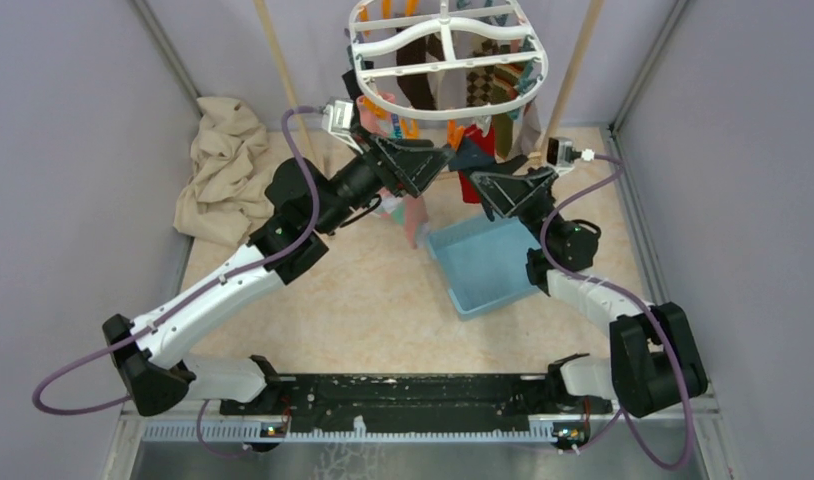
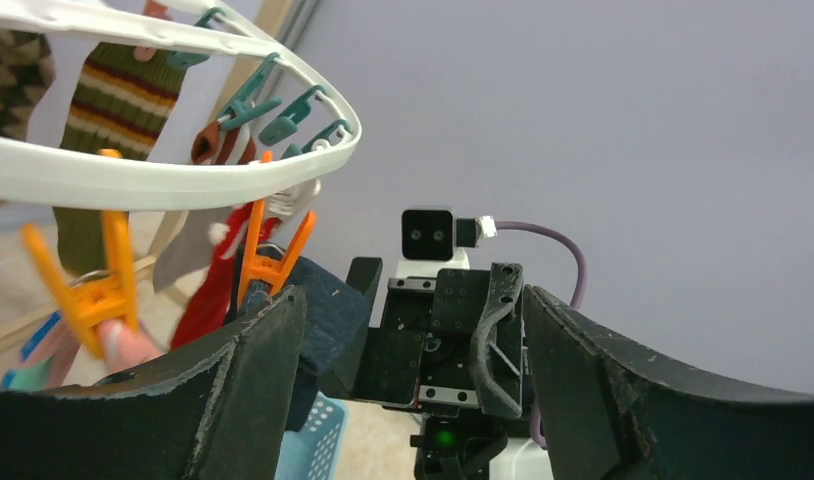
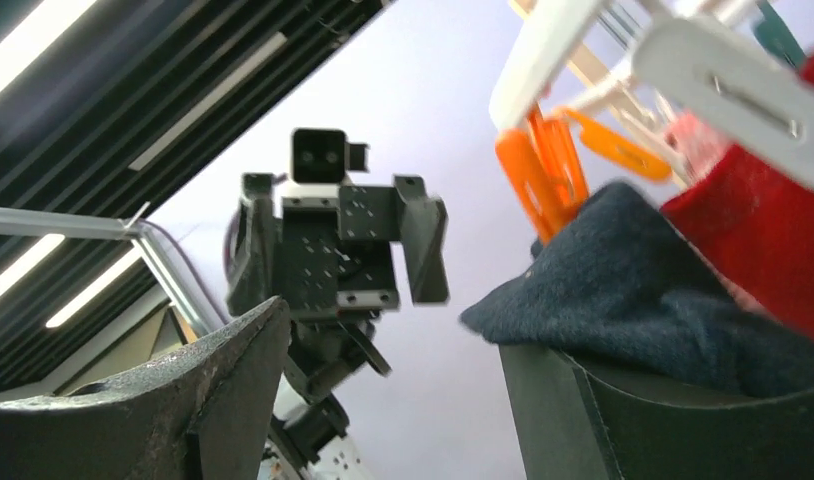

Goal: Clip the socks to the hanger
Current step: Clamp the sock onto the hanger.

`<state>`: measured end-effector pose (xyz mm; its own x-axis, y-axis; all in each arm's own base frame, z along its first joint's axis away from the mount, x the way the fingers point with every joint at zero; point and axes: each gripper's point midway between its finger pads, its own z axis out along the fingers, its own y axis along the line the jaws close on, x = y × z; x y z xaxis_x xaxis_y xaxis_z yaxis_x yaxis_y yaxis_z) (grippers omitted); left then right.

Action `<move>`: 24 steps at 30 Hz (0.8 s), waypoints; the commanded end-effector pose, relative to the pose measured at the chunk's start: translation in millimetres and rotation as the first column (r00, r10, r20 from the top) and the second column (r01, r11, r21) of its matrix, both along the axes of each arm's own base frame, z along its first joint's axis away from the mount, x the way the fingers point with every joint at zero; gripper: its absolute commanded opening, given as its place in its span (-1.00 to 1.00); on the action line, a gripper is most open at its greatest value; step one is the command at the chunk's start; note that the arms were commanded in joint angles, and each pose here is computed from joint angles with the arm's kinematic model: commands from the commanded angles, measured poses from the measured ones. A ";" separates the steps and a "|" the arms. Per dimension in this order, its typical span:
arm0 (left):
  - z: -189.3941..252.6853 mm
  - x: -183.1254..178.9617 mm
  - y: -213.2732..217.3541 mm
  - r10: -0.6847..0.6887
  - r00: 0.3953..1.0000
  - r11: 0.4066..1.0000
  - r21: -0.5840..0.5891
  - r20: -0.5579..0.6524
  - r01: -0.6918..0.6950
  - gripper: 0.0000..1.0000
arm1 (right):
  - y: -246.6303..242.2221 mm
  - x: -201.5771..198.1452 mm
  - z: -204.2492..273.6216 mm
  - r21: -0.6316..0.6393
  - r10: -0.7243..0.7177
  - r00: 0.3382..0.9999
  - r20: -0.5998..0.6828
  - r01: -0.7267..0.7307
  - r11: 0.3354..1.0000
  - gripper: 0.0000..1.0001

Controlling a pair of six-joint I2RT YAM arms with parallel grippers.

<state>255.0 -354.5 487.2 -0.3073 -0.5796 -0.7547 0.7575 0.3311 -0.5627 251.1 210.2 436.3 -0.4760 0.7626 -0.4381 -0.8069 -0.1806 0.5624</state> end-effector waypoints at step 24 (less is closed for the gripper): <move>-219.2 44.2 43.8 0.370 0.916 0.806 0.544 -0.156 -0.233 0.97 | -138.3 33.6 -253.8 -0.932 -0.910 0.389 -0.144 0.255 0.256 0.39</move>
